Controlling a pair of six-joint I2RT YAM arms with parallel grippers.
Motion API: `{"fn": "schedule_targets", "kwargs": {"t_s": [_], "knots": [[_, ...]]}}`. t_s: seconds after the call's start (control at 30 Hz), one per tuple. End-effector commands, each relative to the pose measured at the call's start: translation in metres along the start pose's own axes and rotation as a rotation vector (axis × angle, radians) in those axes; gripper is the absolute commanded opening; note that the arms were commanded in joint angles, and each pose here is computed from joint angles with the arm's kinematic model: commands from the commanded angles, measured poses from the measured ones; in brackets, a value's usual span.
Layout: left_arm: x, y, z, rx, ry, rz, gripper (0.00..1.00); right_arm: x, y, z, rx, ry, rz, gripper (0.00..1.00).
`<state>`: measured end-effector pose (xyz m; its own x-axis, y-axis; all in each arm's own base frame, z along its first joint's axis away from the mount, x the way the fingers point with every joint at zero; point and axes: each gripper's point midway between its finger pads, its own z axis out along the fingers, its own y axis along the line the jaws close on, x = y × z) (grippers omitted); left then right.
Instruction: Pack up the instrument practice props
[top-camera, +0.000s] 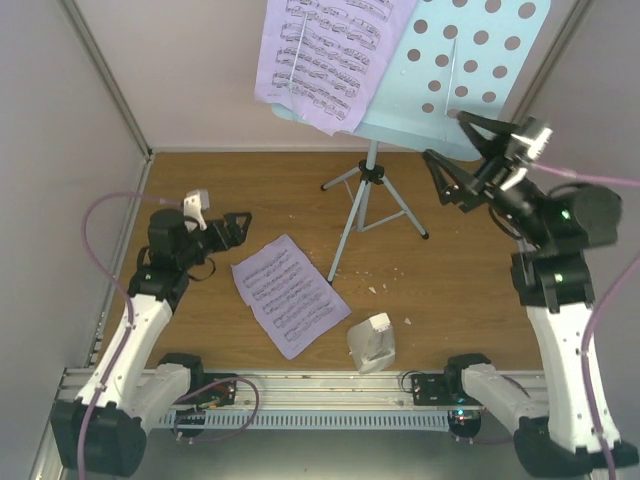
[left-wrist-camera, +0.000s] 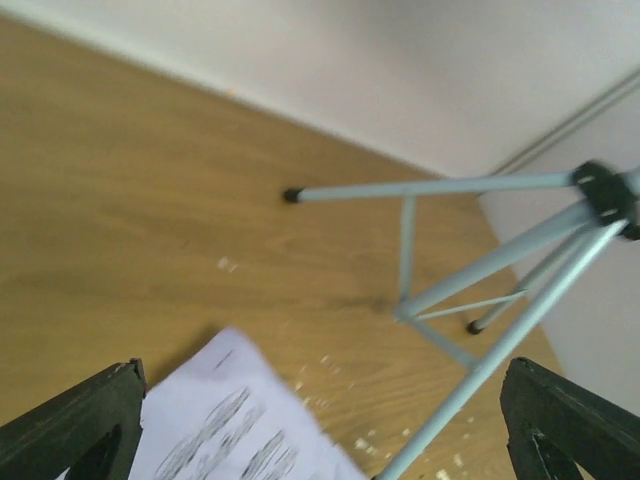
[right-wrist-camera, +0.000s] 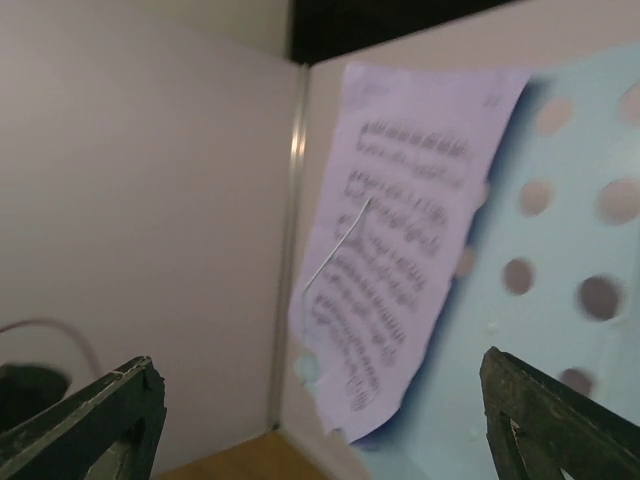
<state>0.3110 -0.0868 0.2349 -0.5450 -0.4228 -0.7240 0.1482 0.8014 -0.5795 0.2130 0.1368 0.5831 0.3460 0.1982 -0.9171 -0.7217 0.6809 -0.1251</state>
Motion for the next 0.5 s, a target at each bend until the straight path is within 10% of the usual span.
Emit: {"fn": "schedule_targets", "kwargs": {"t_s": [0.0,0.47], "knots": [[-0.058,-0.071,-0.007,0.243,-0.097,0.199,0.96,0.059,0.018,0.029,-0.159,0.175,0.122,0.87],[-0.150,-0.244,-0.056,0.511,-0.308,0.488,0.75,0.076,-0.009,0.099,0.150,0.224,0.146,0.90]]}}
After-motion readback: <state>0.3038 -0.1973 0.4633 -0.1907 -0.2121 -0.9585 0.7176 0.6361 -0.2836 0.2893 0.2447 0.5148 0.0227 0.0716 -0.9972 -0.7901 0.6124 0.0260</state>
